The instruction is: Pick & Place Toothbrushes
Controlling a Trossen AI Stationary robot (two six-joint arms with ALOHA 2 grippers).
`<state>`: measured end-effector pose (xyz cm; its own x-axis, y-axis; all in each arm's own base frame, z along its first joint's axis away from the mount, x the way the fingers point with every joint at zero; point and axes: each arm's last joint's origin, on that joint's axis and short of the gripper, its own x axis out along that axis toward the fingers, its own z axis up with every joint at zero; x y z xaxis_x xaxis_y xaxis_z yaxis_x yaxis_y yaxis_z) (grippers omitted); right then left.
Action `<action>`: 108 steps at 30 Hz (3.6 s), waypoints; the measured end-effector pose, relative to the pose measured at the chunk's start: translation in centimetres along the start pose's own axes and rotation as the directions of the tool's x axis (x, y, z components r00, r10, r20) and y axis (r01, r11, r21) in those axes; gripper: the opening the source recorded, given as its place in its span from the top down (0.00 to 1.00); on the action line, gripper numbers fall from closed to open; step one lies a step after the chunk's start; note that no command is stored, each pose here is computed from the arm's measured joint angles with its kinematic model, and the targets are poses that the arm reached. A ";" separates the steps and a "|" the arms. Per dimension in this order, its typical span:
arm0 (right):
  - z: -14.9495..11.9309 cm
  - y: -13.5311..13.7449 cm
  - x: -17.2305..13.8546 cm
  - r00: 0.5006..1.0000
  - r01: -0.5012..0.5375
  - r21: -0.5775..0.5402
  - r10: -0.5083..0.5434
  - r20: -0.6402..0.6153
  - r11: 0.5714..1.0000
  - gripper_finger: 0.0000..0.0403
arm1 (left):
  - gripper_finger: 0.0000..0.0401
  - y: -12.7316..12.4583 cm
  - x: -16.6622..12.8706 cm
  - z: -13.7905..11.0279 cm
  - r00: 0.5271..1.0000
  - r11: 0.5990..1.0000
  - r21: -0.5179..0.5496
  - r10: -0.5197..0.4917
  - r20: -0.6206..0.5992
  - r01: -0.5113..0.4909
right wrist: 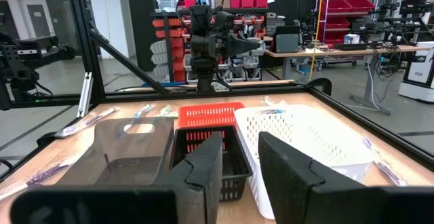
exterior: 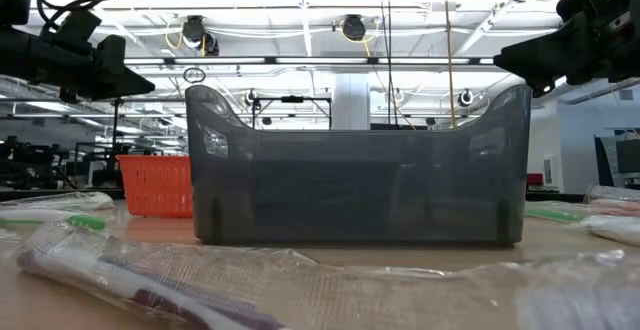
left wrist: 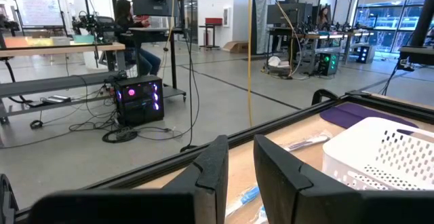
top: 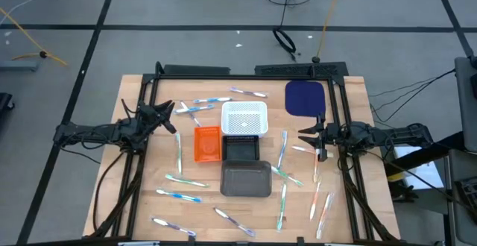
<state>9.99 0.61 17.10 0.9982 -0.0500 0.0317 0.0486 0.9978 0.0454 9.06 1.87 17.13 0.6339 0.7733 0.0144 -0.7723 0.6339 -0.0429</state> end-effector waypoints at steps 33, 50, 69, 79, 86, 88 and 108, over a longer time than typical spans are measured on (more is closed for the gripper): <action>0.2 0.0 0.4 0.949 0.080 0.091 -0.048 -0.310 0.993 0.78 | 0.82 0.1 0.0 0.6 0.999 0.981 -0.191 0.020 0.043 -0.011; -0.5 0.9 5.4 0.499 0.179 -0.020 -0.109 -0.860 0.984 0.77 | 0.82 -0.2 0.0 0.7 0.994 0.917 -0.384 -0.092 0.053 0.106; 0.1 1.6 8.4 0.292 0.140 -0.029 -0.069 -0.954 0.990 0.58 | 0.82 -0.3 0.0 0.6 0.992 0.908 -0.399 -0.120 0.048 0.129; -0.8 1.4 8.0 0.283 0.152 -0.061 -0.103 -0.954 0.986 0.57 | 0.82 -0.3 0.0 0.6 0.992 0.907 -0.401 -0.119 0.048 0.128; -1.9 1.3 7.6 0.292 0.155 -0.057 -0.101 -0.951 0.986 0.57 | 0.82 -0.3 0.0 0.6 0.992 0.907 -0.401 -0.120 0.048 0.129; -2.1 1.2 7.4 0.285 0.160 -0.076 -0.119 -0.951 0.984 0.57 | 0.82 -0.3 0.0 0.6 0.992 0.907 -0.400 -0.120 0.048 0.129; -4.0 1.1 7.2 0.282 0.158 -0.083 -0.125 -0.951 0.984 0.62 | 0.82 -0.3 0.0 0.6 0.992 0.909 -0.397 -0.119 0.048 0.128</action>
<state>17.38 1.48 13.36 0.3073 -0.0972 -0.9466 0.2082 0.9775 -0.0328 9.29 1.68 17.77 0.7185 0.6923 0.0669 -0.6038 0.6686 -0.4340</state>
